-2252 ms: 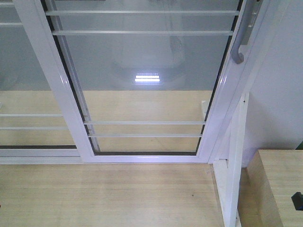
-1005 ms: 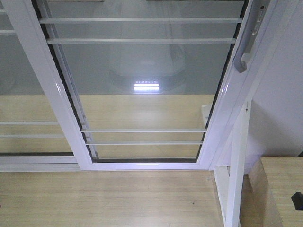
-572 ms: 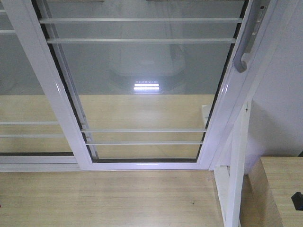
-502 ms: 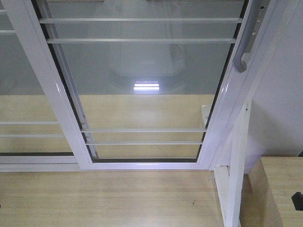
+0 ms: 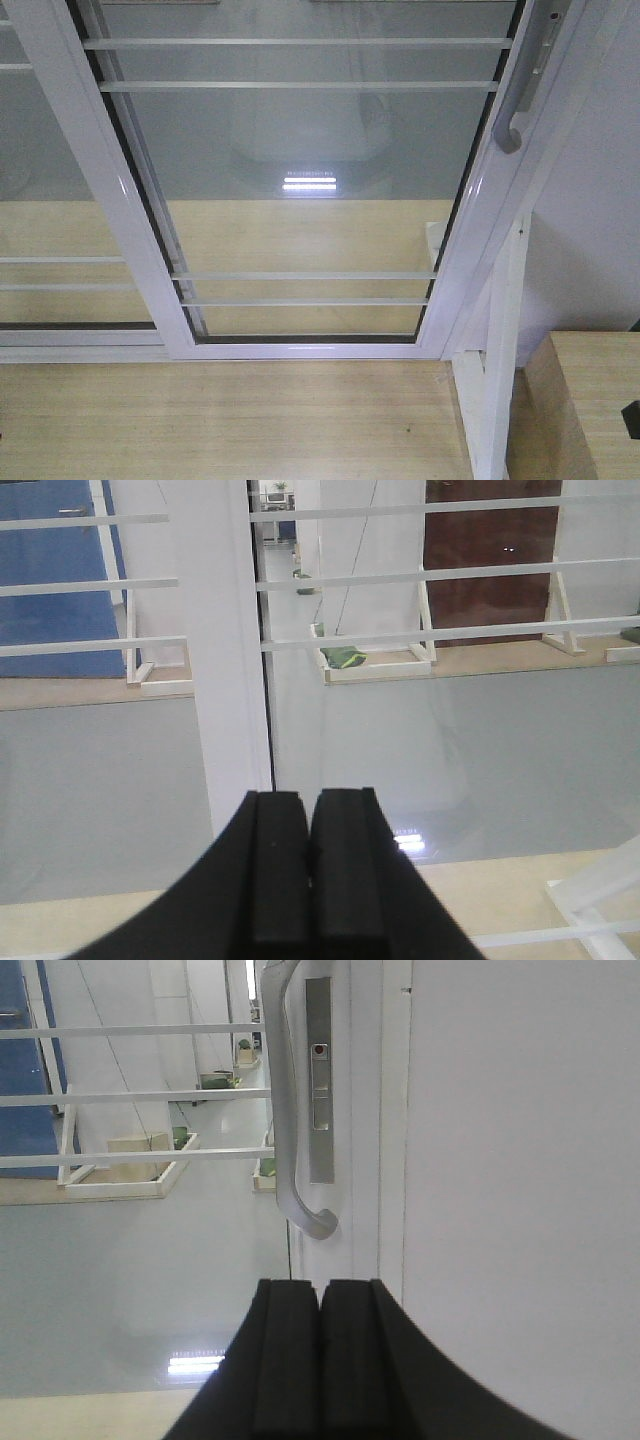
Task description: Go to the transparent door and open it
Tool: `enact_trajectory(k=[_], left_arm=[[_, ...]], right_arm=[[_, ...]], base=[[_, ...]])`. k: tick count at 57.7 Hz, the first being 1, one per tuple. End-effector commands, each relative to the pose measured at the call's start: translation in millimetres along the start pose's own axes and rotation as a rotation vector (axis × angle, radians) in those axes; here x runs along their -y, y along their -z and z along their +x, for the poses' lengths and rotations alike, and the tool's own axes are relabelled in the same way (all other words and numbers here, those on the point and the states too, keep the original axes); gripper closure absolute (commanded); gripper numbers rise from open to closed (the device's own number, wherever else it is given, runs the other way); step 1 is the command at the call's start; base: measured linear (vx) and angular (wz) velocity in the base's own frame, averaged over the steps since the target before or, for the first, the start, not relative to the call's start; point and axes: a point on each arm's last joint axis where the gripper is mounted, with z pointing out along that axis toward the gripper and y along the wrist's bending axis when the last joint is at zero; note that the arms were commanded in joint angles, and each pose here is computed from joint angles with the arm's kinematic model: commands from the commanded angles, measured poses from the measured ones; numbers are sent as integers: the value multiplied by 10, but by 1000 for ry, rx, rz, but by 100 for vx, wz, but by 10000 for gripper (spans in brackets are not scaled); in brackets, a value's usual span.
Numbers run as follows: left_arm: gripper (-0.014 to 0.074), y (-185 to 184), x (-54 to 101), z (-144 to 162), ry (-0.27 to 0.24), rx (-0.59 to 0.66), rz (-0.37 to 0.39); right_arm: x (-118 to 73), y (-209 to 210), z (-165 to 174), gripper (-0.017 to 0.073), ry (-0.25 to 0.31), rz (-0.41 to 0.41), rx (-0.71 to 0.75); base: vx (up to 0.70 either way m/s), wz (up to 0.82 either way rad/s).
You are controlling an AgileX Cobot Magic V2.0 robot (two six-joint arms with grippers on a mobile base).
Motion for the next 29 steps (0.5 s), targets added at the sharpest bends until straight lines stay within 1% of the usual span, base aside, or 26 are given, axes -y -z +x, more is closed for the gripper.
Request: enact_trajectory(k=[1, 7, 11, 13, 29], left_arm=[[600, 6, 7, -32, 9, 83, 8], [600, 6, 7, -32, 9, 83, 8], [600, 6, 7, -32, 9, 83, 8], [600, 6, 7, -32, 9, 83, 8], [600, 6, 7, -32, 9, 83, 8]], right_arm=[[-2, 14, -77, 565, 7, 0, 102], [-2, 14, -77, 565, 7, 0, 102], [-1, 14, -77, 565, -26, -2, 102], [-1, 14, -77, 565, -30, -2, 102], [-1, 14, -77, 565, -29, -2, 102]], base=[[0, 0], [0, 0], [0, 0], [0, 0], [0, 0]])
